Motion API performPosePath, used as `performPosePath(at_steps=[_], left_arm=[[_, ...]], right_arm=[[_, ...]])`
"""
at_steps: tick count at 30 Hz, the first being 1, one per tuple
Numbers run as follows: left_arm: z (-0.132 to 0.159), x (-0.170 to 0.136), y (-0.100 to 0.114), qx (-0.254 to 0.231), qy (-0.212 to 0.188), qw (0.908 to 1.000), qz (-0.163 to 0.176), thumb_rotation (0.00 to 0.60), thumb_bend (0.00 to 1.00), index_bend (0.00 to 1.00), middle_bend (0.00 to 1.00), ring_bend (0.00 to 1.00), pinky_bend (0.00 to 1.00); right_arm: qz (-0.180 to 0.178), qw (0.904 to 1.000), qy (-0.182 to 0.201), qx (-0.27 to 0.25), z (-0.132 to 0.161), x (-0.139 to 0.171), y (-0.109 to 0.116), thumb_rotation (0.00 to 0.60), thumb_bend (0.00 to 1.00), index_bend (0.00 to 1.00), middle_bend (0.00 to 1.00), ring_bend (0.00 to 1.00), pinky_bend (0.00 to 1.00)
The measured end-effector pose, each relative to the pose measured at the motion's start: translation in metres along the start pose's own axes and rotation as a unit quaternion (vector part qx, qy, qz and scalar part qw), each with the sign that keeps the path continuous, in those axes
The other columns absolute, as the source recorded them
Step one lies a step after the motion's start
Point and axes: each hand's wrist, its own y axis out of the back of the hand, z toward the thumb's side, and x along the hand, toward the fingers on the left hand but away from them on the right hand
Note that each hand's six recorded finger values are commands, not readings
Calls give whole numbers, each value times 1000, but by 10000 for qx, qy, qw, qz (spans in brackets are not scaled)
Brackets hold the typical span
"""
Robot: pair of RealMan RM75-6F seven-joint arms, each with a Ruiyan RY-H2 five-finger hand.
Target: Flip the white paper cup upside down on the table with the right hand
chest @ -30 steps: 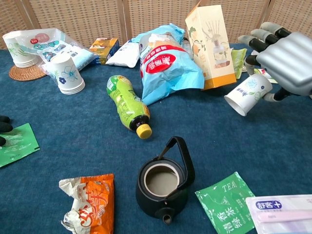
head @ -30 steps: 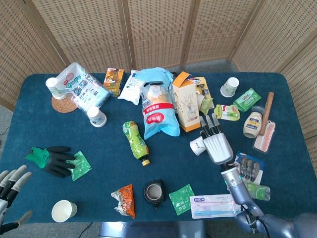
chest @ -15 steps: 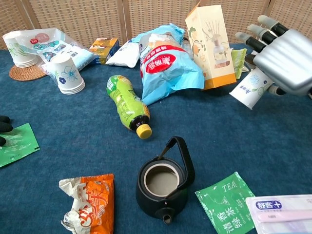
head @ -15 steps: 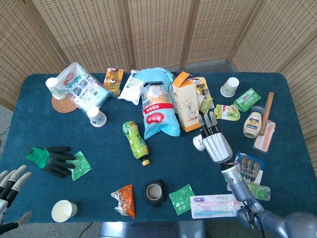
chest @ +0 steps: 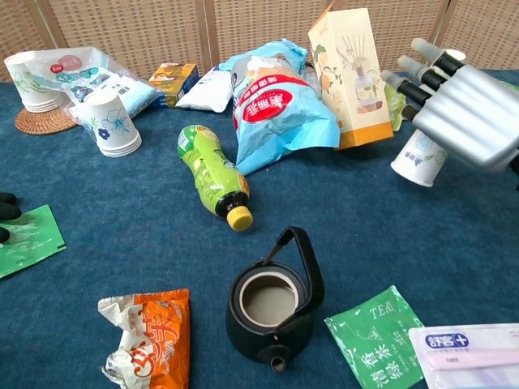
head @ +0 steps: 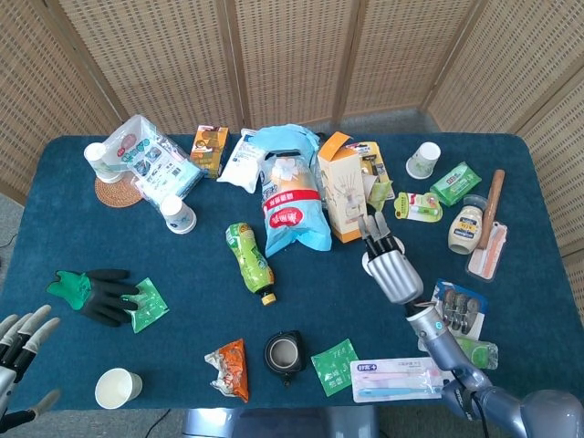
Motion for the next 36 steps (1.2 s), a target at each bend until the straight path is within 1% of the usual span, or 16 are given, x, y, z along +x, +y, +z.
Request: performPosePath(at_steps=[3, 7, 9, 14, 18, 22, 26, 32, 36], left_arm=[[0, 0, 0, -4, 4, 10000, 4, 600, 270, 0, 0, 0, 0], [0, 0, 1, 2, 11, 10000, 28, 600, 269, 0, 0, 0, 0], [-1, 0, 1, 25, 26, 10000, 58, 600, 270, 0, 0, 0, 0], [0, 0, 0, 38, 20, 10000, 44, 600, 269, 0, 0, 0, 0], [1, 1, -1, 43, 9, 10000, 29, 600, 269, 0, 0, 0, 0], [1, 0, -1, 43, 13, 10000, 32, 600, 270, 0, 0, 0, 0], [0, 0, -1, 32, 14, 10000, 22, 600, 270, 0, 0, 0, 0], [-1, 0, 1, 0, 20, 10000, 41, 600, 270, 0, 0, 0, 0], [0, 0, 1, -1, 4, 10000, 37, 600, 270, 0, 0, 0, 0]], right_arm=[[-25, 9998, 96, 185, 5, 2, -1, 600, 267, 486, 0, 0, 0], [-29, 9995, 133, 288, 8, 4, 0, 600, 271, 468, 0, 0, 0], [-18, 9994, 130, 310, 9, 5, 0, 600, 283, 404, 0, 0, 0], [-48, 9996, 166, 208, 11, 10, 5, 600, 308, 168, 0, 0, 0], [-70, 9997, 197, 155, 11, 13, 9, 600, 305, 105, 0, 0, 0], [-135, 9997, 191, 122, 11, 15, 14, 600, 304, 70, 0, 0, 0], [-228, 9996, 153, 80, 7, 17, 20, 600, 306, 65, 0, 0, 0], [-280, 9995, -38, -130, -9, 19, 28, 600, 307, 64, 0, 0, 0], [-307, 9986, -143, -399, -23, 26, 35, 600, 310, 63, 0, 0, 0]])
